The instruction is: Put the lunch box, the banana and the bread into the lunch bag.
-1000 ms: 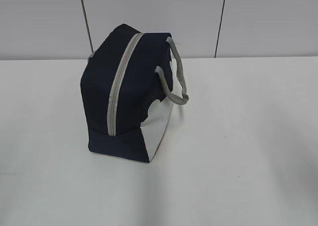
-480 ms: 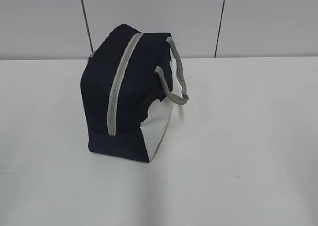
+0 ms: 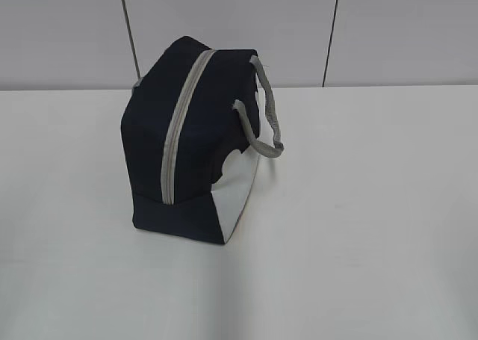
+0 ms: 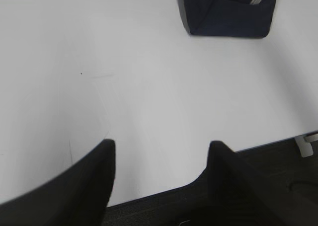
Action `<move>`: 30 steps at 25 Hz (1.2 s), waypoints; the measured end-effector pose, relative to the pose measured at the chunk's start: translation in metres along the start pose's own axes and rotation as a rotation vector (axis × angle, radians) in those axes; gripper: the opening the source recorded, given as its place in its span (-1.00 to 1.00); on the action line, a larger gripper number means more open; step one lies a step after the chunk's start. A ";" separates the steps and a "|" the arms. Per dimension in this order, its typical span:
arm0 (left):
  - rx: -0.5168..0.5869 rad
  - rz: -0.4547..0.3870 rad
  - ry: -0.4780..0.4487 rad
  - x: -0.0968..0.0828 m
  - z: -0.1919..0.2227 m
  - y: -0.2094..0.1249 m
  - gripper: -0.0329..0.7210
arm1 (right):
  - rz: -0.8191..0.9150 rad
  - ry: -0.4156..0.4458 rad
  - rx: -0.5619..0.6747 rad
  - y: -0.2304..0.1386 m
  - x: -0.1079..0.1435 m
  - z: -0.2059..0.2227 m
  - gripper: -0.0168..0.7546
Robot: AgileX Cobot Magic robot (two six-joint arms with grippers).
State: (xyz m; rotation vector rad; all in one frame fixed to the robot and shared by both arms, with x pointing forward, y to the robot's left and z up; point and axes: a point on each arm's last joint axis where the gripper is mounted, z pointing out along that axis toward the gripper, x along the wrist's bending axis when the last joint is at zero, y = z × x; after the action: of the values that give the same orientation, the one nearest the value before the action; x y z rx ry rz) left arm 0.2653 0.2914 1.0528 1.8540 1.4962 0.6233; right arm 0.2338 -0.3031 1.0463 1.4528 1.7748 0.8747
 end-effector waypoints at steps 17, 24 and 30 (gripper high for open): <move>0.000 0.000 0.000 0.000 0.000 0.000 0.13 | 0.066 -0.103 -0.036 -0.004 0.001 -0.005 0.26; 0.000 0.000 0.000 0.000 0.000 0.000 0.12 | 0.066 -0.103 -0.036 -0.004 0.001 -0.005 0.25; 0.000 0.000 0.000 0.000 0.000 0.000 0.03 | 0.066 -0.103 -0.036 -0.004 0.001 -0.005 0.25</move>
State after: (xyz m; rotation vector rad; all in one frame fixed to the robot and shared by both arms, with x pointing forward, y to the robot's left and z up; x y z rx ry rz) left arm 0.2653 0.2914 1.0528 1.8540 1.4962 0.6233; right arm 0.2271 -0.3027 1.0462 1.5137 1.6359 0.8456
